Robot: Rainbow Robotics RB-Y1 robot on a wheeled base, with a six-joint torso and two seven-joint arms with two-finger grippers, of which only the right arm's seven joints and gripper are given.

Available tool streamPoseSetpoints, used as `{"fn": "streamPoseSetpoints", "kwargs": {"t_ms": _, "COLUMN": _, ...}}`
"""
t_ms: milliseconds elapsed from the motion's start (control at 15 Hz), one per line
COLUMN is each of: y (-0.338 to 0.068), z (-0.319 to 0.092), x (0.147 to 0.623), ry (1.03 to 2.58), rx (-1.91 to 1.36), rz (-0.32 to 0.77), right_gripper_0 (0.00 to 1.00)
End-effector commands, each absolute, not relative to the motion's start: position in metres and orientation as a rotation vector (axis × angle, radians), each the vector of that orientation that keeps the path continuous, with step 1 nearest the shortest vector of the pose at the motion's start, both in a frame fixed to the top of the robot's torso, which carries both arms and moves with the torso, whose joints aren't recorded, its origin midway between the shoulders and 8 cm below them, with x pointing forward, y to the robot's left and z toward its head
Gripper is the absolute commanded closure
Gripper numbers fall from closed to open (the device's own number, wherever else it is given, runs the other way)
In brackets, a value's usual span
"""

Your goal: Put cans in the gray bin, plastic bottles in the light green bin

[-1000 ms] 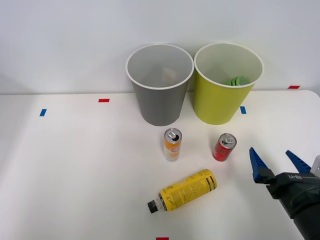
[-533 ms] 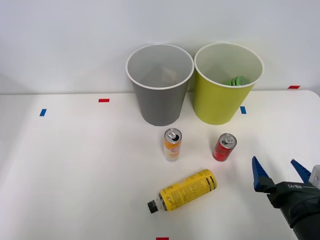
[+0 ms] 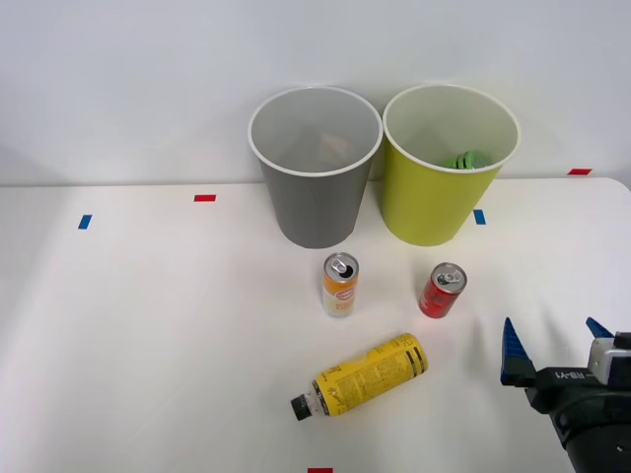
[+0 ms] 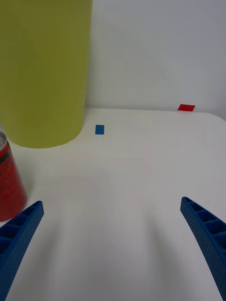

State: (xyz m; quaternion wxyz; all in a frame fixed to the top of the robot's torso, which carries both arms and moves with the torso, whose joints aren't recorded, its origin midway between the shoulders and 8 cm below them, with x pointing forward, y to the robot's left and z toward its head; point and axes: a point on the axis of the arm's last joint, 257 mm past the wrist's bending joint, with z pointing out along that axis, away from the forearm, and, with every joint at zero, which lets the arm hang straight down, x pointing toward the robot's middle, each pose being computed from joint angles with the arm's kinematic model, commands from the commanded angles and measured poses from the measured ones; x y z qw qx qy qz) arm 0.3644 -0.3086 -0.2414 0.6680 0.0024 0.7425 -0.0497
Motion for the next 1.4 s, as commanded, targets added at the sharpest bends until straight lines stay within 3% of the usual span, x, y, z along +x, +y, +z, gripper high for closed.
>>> {"fn": "streamPoseSetpoints", "kwargs": {"t_ms": 67, "y": -0.296, "z": -0.257, "x": 0.361, "ry": 1.626, "rx": 0.008, "rz": -0.078, "right_gripper_0": 0.00}}
{"fn": "streamPoseSetpoints", "kwargs": {"t_ms": 467, "y": -0.280, "z": -0.275, "x": 0.346, "ry": 1.533, "rx": -0.114, "rz": -0.068, "right_gripper_0": 0.00}}
{"fn": "streamPoseSetpoints", "kwargs": {"t_ms": 1400, "y": -0.225, "z": -0.306, "x": 0.306, "ry": 1.491, "rx": -0.351, "rz": -0.012, "right_gripper_0": 0.00}}
